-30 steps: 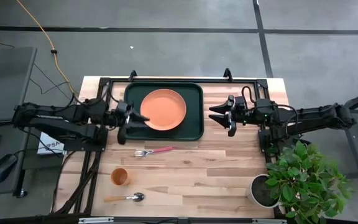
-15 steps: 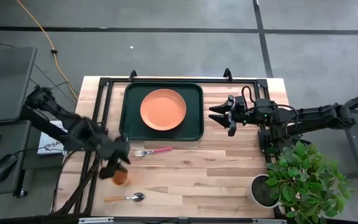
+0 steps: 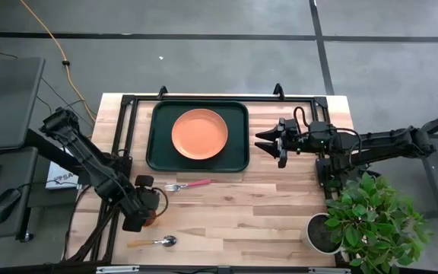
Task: Pick and place plate/cup/fork/spoon on tray
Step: Put the orange cup on the black serving tray
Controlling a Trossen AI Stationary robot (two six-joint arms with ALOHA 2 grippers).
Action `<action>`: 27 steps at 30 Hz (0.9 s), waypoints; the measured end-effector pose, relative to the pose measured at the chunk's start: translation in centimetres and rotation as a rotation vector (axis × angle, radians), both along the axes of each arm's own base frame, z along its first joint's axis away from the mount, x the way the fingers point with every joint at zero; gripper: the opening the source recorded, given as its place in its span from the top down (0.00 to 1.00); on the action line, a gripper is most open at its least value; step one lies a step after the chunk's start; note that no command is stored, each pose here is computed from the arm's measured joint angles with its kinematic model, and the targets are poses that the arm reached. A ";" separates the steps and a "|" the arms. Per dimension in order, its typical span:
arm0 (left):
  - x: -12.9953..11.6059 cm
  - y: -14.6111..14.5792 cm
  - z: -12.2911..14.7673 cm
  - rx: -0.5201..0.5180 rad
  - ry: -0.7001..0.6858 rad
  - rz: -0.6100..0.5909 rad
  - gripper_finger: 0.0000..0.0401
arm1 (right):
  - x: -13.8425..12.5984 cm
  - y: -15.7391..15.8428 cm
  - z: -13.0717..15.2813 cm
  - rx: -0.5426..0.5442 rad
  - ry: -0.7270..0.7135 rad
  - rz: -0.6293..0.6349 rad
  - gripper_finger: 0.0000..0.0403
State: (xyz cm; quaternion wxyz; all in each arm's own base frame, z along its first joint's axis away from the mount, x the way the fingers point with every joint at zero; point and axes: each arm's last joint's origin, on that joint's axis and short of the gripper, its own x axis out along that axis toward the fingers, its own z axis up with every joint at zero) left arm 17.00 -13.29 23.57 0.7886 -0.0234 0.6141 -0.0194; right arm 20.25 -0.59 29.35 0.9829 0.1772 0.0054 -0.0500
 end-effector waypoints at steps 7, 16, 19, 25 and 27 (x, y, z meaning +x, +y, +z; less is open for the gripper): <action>0.7 -0.8 -2.0 0.015 0.130 -0.037 0.61 | 0.0 0.0 0.0 0.000 0.000 0.000 0.56; 1.4 -1.5 -3.8 0.026 0.223 -0.048 0.73 | 0.0 0.0 0.0 0.000 0.000 -0.001 0.56; 1.4 -1.5 -3.7 0.017 0.222 -0.041 0.92 | 0.0 0.0 0.0 0.000 -0.001 -0.001 0.56; 1.0 -0.9 -2.5 -0.010 0.171 0.013 0.99 | 0.0 0.0 0.0 0.000 -0.001 -0.001 0.56; 0.9 -0.5 -1.9 -0.024 0.156 0.028 0.99 | 0.0 0.0 0.0 0.000 0.000 -0.001 0.56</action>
